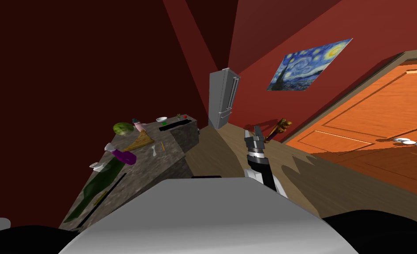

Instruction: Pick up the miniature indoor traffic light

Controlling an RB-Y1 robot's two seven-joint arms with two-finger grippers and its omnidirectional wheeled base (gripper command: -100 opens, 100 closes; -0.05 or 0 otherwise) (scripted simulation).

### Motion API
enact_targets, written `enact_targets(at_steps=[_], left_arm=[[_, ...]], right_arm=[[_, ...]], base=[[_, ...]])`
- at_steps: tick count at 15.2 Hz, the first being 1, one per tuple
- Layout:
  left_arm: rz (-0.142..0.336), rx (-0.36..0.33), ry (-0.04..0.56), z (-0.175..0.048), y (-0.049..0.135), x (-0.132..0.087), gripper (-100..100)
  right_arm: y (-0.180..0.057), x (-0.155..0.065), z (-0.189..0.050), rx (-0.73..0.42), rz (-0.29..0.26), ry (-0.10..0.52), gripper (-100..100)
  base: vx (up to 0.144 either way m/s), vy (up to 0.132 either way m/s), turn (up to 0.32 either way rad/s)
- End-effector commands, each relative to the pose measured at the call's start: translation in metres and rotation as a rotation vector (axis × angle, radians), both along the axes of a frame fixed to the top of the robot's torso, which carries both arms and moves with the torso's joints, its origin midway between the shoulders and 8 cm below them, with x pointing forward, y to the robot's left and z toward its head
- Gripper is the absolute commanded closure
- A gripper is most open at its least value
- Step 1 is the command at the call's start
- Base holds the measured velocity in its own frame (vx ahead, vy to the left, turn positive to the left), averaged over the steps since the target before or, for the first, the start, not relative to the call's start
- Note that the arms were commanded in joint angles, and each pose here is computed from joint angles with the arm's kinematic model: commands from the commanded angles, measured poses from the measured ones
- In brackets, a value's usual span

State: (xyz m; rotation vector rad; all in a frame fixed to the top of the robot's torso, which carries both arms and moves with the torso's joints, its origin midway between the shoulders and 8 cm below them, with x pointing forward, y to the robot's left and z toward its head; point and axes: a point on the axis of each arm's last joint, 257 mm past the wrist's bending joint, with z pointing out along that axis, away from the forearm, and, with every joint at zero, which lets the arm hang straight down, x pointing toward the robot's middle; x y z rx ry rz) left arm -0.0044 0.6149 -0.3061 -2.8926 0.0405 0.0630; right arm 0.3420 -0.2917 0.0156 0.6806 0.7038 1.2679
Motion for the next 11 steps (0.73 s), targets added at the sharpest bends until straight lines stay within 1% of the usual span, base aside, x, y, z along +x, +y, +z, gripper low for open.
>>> enact_targets(at_steps=[1, 2, 3, 5, 6, 7, 11], left_arm=[[0.025, -0.019, 0.007, 0.002, -0.003, -0.007, -100], [0.011, -0.008, 0.003, 0.001, -0.001, -0.003, -100], [0.030, -0.011, 0.005, -0.010, -0.001, -0.001, -100], [0.041, -0.011, 0.006, -0.020, 0.000, 0.001, -100], [0.032, -0.013, 0.007, -0.014, -0.002, -0.001, -100], [0.034, -0.012, 0.006, -0.015, -0.002, 0.000, 100], [0.034, -0.010, 0.004, -0.014, -0.001, 0.001, 100]], right_arm=[[0.000, 0.000, 0.000, 0.000, 0.000, 0.000, 0], [0.000, 0.000, 0.000, 0.000, 0.000, 0.000, 0], [0.000, 0.000, 0.000, 0.000, 0.000, 0.000, 0], [0.000, 0.000, 0.000, 0.000, 0.000, 0.000, 0], [0.000, 0.000, 0.000, 0.000, 0.000, 0.000, 0], [0.000, 0.000, 0.000, 0.000, 0.000, 0.000, 0], [0.000, 0.000, 0.000, 0.000, 0.000, 0.000, 0]], base=[[-0.006, 0.009, -0.055], [-0.003, 0.004, -0.018], [-0.034, 0.003, -0.078], [-0.078, 0.010, -0.145], [-0.051, 0.007, -0.048], [-0.017, 0.003, -0.002], [-0.002, 0.001, 0.000]])
